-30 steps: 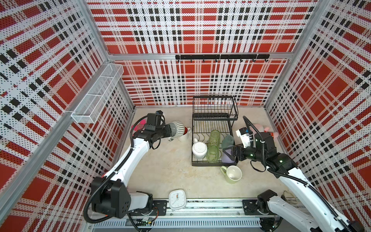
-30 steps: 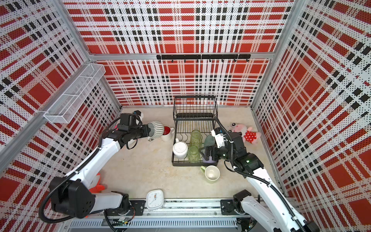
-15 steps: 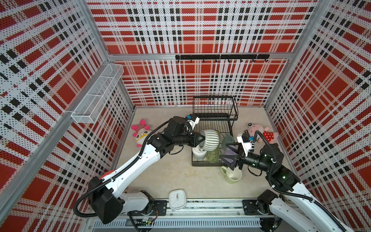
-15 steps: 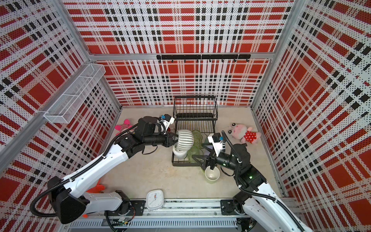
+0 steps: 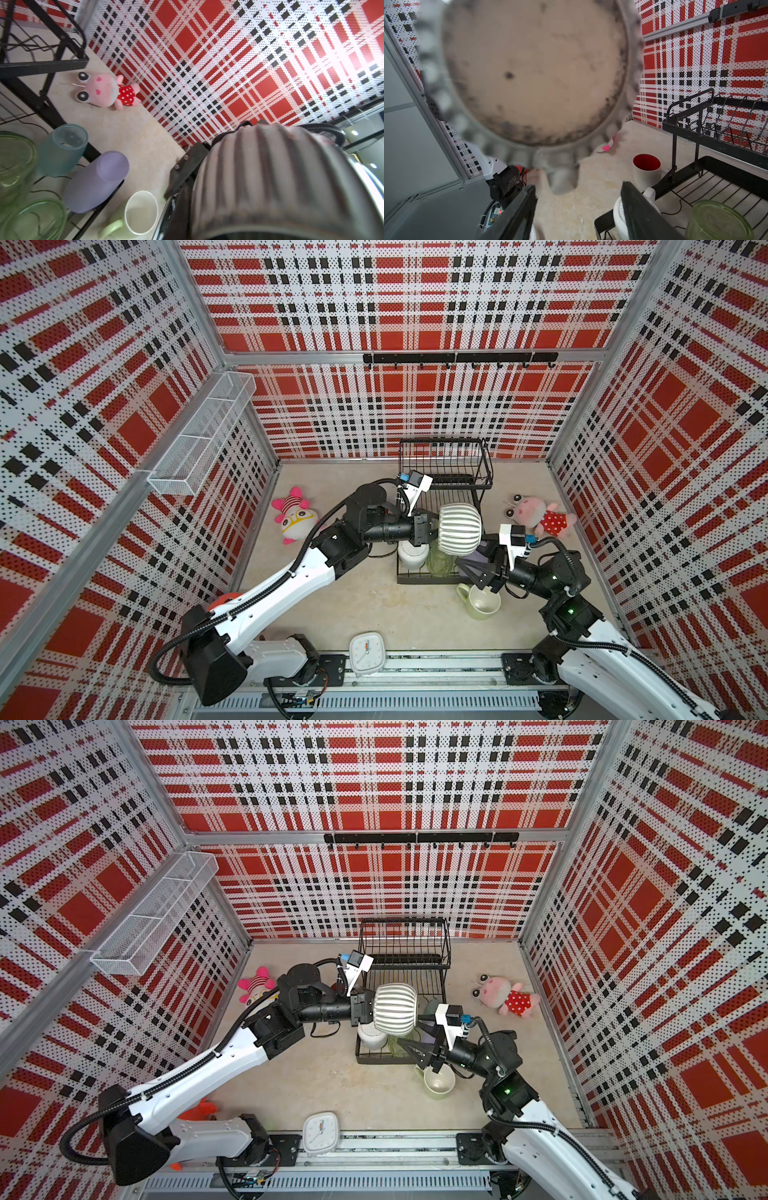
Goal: Load cups into a dish rack
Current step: Place the cup upside down at the dish rack.
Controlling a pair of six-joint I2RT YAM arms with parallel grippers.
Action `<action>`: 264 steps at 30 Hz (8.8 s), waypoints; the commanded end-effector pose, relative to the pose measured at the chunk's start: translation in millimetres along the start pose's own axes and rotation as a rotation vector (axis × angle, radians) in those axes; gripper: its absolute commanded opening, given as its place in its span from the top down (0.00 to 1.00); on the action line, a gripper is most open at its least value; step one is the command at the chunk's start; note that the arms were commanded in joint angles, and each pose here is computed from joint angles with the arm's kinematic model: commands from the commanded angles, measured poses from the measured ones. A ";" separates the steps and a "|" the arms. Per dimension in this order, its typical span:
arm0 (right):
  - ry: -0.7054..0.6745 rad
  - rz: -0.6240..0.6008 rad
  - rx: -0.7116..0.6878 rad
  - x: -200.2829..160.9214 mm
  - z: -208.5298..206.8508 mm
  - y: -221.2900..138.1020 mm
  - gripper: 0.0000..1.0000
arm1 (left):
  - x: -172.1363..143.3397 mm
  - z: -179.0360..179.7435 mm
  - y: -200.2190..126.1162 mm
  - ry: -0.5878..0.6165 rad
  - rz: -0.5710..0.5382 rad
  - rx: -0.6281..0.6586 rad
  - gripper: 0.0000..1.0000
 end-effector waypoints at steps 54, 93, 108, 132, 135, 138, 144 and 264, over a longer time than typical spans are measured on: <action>-0.054 0.179 0.185 1.0 5.1 59.4 1.00 | 11.3 28.2 -20.9 -0.086 -0.154 -0.044 0.31; 0.076 0.697 -0.477 -10.6 -95.8 5.3 1.00 | 10.1 197.3 -129.2 -0.163 -0.433 0.714 0.12; 0.457 0.715 -0.750 -60.1 -63.0 94.3 1.00 | 1.2 234.8 -150.4 -0.264 -0.454 0.822 0.15; 0.663 0.566 -0.978 -124.9 -96.4 179.8 1.00 | 64.7 237.6 -141.6 -0.253 -0.512 0.662 0.15; 0.637 0.600 -0.971 -136.5 -102.1 179.3 1.00 | 80.3 234.2 -134.4 -0.231 -0.495 0.634 0.15; 0.626 0.632 -0.865 -144.8 -101.8 184.6 1.00 | 87.8 233.0 -132.0 -0.218 -0.490 0.627 0.15; 0.623 0.674 -0.851 -147.6 -109.5 171.0 1.00 | 85.7 235.6 -129.1 -0.220 -0.479 0.612 0.15; 0.581 0.741 -0.952 -151.1 -159.5 153.9 1.00 | -53.7 273.9 -58.0 -0.298 -0.205 0.613 0.50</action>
Point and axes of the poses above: each gripper's point midway between its finger pads, its own y axis out along the fingers, its own z axis along the line the jaws close on, x = y × z, the point moved 2 cm from there along -y, back along the fingers, and after that the axes turned 3 degrees about -y, right-handed, at the moved point
